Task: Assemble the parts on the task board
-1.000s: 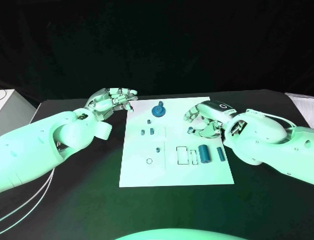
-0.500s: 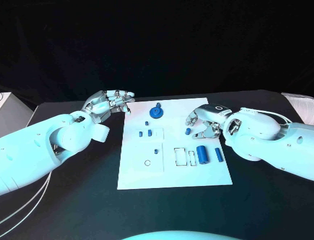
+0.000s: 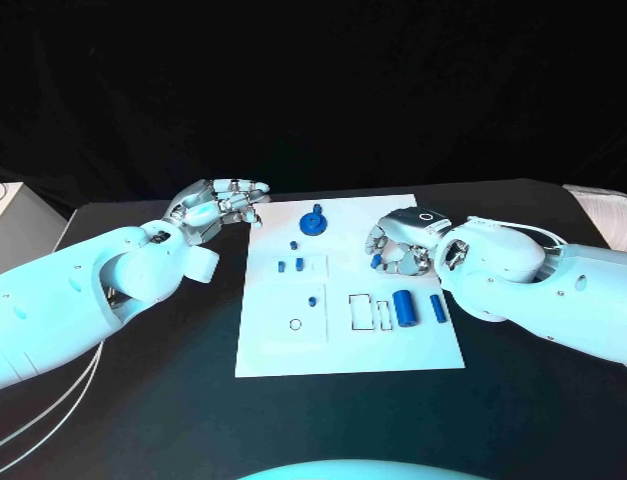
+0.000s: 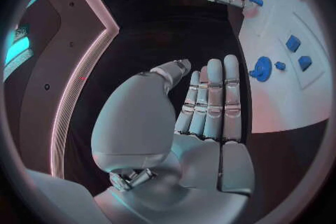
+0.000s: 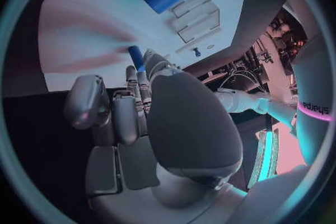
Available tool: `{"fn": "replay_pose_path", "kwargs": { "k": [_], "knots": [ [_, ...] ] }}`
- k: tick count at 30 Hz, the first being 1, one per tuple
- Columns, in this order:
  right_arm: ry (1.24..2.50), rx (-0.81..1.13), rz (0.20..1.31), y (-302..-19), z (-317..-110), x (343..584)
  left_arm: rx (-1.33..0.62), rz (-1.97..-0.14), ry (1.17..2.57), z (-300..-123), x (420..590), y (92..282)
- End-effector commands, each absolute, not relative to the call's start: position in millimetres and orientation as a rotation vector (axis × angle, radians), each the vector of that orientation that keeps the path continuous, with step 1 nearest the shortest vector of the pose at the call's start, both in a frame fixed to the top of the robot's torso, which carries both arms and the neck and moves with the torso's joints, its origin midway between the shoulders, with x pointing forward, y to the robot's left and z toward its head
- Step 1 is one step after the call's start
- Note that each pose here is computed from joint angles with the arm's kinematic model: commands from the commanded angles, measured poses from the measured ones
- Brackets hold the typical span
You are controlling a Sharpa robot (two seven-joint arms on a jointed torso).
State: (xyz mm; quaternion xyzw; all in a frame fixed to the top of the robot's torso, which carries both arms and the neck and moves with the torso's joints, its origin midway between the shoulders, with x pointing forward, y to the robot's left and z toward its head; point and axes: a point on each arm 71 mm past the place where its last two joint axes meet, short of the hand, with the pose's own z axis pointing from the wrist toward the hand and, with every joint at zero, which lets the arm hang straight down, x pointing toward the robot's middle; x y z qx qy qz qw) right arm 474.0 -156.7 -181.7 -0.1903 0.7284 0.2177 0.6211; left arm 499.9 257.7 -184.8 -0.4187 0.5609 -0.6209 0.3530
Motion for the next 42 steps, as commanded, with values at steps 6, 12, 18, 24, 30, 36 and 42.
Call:
{"fn": "replay_pose_path", "kwargs": {
  "k": [6, 12, 18, 24, 30, 36, 42],
  "knots": [
    [1.673, -0.456, 0.465, -157.3, -183.6, 474.7, -1.069, -1.626, 1.454, -183.5, 499.3, 256.2],
    [1.672, -0.459, 0.461, -155.6, -184.6, 474.7, -1.070, -1.627, 1.458, -183.7, 499.2, 256.1],
    [1.675, -0.463, 0.464, -153.3, -186.8, 474.2, -1.070, -1.626, 1.460, -183.8, 499.2, 256.2],
    [1.672, -0.462, 0.472, -151.0, -188.7, 473.0, -1.070, -1.626, 1.461, -183.8, 499.1, 256.3],
    [1.654, -0.451, 0.469, -150.7, -188.2, 472.8, -1.071, -1.625, 1.461, -183.8, 499.1, 256.5],
    [1.619, -0.439, 0.465, -150.5, -186.0, 472.0, -1.071, -1.625, 1.461, -183.8, 499.1, 256.4],
    [1.584, -0.427, 0.488, -150.0, -182.0, 467.1, -1.071, -1.625, 1.461, -183.9, 499.2, 256.5]
  ]
}}
